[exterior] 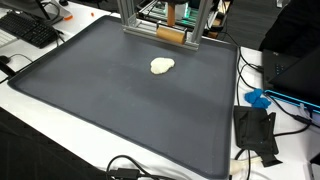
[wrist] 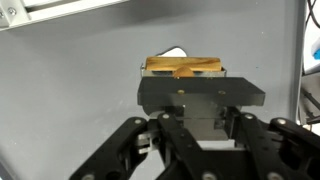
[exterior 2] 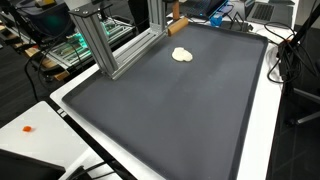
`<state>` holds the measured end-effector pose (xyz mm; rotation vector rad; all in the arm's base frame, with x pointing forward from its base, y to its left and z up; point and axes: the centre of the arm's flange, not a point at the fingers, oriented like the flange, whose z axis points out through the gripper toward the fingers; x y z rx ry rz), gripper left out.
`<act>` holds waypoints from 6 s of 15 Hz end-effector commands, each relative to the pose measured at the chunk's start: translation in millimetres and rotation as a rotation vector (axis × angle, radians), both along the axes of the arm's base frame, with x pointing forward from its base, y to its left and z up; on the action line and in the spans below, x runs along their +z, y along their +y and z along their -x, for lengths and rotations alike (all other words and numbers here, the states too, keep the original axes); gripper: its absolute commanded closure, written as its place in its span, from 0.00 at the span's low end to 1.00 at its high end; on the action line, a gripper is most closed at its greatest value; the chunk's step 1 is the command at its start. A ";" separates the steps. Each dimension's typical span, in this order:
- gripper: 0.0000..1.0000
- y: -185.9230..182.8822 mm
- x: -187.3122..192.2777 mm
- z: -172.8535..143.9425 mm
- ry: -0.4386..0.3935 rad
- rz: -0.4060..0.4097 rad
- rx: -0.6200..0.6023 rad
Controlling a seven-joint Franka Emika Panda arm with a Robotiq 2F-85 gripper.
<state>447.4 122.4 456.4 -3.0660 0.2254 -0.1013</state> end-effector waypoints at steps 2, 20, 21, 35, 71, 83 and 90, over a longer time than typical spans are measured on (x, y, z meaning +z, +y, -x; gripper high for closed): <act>0.78 -19.1 16.6 41.2 -0.037 0.015 0.089; 0.78 -20.7 40.1 119.9 -0.012 0.015 0.301; 0.78 -18.6 40.4 121.9 -0.014 0.008 0.305; 0.78 -7.5 31.7 145.5 0.022 0.033 0.268; 0.00 -4.6 39.6 62.4 -0.073 0.050 -0.070; 0.00 -24.0 -45.5 -19.5 0.011 0.068 -0.177; 0.00 -26.1 -46.8 -19.8 0.015 0.063 -0.159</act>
